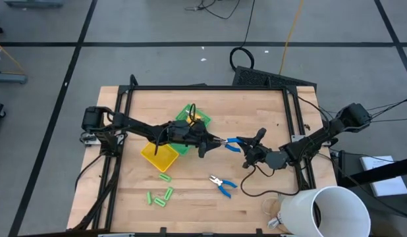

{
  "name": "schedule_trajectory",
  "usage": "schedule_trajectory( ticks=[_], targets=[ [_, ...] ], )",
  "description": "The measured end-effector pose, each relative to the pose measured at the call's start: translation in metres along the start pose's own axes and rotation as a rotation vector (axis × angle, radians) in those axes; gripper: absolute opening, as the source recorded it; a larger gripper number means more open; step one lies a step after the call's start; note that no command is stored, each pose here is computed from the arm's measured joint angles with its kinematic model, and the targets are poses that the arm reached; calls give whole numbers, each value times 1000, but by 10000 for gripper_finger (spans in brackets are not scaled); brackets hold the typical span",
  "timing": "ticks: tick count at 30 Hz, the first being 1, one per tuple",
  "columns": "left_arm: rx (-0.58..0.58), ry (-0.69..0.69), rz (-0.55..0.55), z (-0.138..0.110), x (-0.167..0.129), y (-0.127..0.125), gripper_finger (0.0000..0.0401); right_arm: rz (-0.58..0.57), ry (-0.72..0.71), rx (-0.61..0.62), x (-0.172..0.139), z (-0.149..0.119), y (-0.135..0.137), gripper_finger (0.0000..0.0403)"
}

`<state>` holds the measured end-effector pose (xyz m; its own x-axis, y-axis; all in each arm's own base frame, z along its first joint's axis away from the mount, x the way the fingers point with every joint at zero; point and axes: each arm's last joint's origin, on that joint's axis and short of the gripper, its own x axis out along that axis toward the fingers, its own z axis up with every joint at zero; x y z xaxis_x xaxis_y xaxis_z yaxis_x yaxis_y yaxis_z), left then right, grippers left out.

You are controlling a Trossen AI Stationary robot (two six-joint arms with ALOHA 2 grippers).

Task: Pick & Place School Supplies
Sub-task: Put the top blue hole puncher into the bottom green bin

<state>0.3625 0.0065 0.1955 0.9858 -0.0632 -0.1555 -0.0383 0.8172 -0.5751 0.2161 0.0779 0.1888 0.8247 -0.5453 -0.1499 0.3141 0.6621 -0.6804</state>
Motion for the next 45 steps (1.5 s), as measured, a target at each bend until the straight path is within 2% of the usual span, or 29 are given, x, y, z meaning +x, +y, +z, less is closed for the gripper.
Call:
schedule_trajectory(
  ticks=[24, 27, 36, 40, 45],
  targets=[
    [0, -7, 7, 0, 0, 0, 182, 2, -1, 1, 0, 0, 0, 43],
    [0, -9, 9, 1, 0, 1, 159, 2, -1, 1, 0, 0, 0, 43],
    [-4, 1, -16, 5, -1, 6, 45, 2, 0, 0, 0, 0, 0, 44],
    [-4, -1, -38, 10, -2, 11, 38, 1, 1, 69, 0, 0, 0, 60],
    [1, -4, -32, 15, -6, 10, 38, -1, 0, 125, 0, 0, 0, 101]
  ],
)
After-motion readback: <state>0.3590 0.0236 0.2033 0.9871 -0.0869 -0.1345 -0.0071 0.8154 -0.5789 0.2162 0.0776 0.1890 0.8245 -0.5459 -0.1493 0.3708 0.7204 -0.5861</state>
